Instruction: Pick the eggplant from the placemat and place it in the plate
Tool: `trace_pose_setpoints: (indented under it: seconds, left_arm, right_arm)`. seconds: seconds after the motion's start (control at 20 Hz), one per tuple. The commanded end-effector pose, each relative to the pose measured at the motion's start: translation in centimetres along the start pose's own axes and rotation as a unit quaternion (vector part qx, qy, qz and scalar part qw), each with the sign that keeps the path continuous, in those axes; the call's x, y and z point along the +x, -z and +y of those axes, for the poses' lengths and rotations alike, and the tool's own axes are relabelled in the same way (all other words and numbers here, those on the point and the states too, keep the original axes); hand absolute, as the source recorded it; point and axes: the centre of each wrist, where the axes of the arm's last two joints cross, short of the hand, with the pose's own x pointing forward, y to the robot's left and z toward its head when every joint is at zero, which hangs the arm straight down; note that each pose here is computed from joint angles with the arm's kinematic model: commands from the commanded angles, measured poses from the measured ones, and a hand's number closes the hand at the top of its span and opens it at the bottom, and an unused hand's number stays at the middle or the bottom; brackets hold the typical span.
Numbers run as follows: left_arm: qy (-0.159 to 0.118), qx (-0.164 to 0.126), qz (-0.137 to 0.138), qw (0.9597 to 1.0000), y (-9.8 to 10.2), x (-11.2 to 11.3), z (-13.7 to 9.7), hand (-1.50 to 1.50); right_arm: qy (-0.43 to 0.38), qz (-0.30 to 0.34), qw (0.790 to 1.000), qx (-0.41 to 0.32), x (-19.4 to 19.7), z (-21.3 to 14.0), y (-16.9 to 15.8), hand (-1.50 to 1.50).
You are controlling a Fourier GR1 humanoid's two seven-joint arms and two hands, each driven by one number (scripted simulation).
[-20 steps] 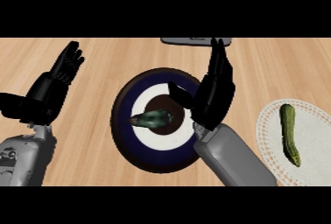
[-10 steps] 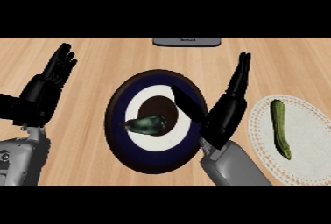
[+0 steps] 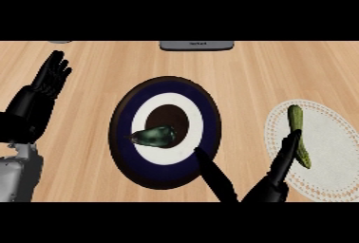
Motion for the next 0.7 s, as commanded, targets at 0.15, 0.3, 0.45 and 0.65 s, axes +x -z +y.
trace_pose_setpoints:
  seconds: [0.15, 0.3, 0.45, 0.65]
  left_arm:
    - [-0.002, 0.002, 0.001, 1.0000, -1.0, -1.1, -1.2, 0.00]
    - [0.006, 0.011, -0.009, 0.9999, -0.2, -0.8, 0.4, 0.00]
    - [0.003, -0.005, 0.003, 1.0000, -1.2, -0.2, -1.8, 0.00]
    - [-0.004, 0.006, 0.002, 1.0000, -0.1, 0.9, -0.2, 0.00]
  right_arm:
    - [0.031, 0.023, 0.999, -0.037, 1.4, -7.0, -4.6, -1.50]
    - [0.010, 0.031, 0.999, -0.023, -0.1, -8.4, -6.1, -1.50]
    - [0.013, 0.019, 1.000, -0.017, -1.0, -10.2, -7.6, -1.50]
    - [-0.031, 0.008, 0.999, -0.028, -1.7, -13.1, -7.3, -1.50]
